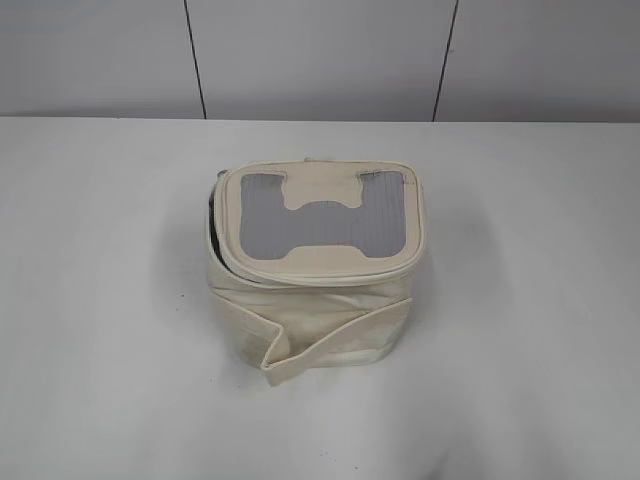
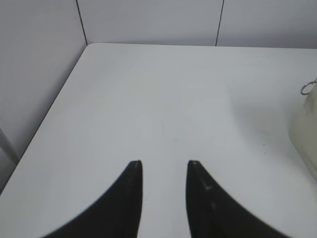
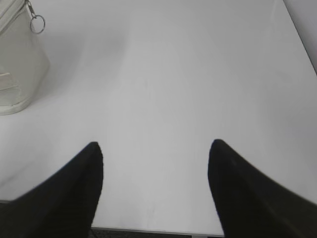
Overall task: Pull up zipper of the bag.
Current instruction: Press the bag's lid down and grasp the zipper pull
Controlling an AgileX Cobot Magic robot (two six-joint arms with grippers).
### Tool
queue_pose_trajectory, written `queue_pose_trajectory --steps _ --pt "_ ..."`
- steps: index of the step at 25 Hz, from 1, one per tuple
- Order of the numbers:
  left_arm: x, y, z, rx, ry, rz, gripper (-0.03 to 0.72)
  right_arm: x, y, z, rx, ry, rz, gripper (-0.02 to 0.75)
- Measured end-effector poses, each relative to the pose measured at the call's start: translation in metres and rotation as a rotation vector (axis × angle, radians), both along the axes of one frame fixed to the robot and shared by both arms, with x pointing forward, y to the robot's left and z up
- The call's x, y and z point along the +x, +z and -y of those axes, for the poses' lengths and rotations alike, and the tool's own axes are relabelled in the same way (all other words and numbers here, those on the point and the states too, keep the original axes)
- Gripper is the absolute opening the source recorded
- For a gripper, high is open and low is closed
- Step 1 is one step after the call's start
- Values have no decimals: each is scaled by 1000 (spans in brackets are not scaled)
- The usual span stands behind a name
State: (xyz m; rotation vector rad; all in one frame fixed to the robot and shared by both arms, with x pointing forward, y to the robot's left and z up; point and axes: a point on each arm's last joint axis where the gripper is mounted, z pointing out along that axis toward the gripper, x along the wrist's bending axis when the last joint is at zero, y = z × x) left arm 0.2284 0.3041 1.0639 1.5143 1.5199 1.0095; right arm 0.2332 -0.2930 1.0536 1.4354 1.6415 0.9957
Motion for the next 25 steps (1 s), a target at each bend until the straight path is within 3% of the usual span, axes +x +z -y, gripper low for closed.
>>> queue_pose_trajectory --steps 25 --pt "0 0 0 0 0 0 237 0 0 0 1 0 0 524"
